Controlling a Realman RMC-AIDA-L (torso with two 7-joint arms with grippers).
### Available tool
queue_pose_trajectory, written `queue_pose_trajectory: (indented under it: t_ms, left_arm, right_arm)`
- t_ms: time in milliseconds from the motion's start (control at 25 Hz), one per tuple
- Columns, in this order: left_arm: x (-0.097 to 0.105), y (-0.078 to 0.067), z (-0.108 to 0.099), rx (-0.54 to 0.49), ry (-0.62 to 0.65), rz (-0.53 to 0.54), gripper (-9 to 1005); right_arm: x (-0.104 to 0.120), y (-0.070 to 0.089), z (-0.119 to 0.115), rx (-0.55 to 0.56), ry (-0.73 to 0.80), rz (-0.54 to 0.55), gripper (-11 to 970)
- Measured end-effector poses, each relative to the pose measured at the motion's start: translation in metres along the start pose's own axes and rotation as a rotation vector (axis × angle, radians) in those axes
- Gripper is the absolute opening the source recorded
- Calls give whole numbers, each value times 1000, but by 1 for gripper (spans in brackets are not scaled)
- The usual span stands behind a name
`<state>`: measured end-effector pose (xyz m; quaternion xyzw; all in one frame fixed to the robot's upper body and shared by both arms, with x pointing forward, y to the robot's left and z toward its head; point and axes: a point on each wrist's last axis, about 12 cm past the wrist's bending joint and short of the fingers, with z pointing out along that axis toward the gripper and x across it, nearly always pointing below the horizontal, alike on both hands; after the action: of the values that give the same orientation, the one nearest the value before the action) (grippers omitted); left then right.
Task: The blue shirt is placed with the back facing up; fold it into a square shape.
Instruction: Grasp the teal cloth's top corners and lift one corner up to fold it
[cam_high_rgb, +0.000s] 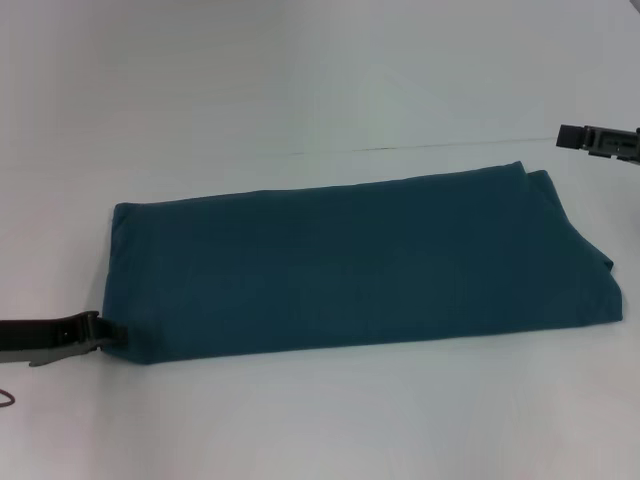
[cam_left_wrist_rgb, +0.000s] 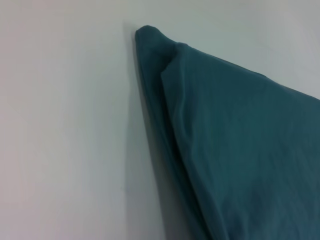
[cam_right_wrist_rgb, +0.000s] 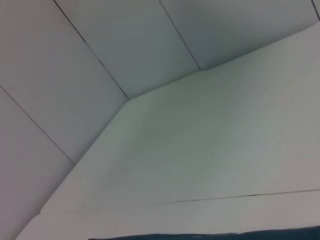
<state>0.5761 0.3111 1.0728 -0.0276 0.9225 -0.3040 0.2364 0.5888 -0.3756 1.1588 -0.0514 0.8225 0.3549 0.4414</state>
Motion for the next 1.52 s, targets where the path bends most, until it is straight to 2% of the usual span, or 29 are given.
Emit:
queue_pose_trajectory:
  t_ms: [200, 400, 640, 880, 1080, 1320, 1520]
  left_arm:
    - [0, 0, -1, 4, 3, 2, 41]
    - [-6, -1, -10, 14, -12, 18, 17]
    - [-13, 0, -25, 22, -47, 43, 12]
    - [-18, 9, -44, 56, -100, 49, 13]
    - [-21, 10, -56, 96, -130, 78, 12]
    - [-25, 4, -66, 151, -178, 116, 13]
    - [-32, -3, -71, 193, -213, 148, 13]
  right_arm:
    - [3, 0, 4, -1, 2, 0, 904]
    - [9, 3, 18, -7, 1, -10, 900]
    - [26, 9, 52, -9, 7, -18, 894]
    - [43, 30, 104, -2, 41, -137, 694]
    - [55, 50, 146, -6, 106, -232, 452]
    - [64, 72, 180, -13, 154, -324, 285]
    - [71, 88, 195, -51, 181, -386, 122]
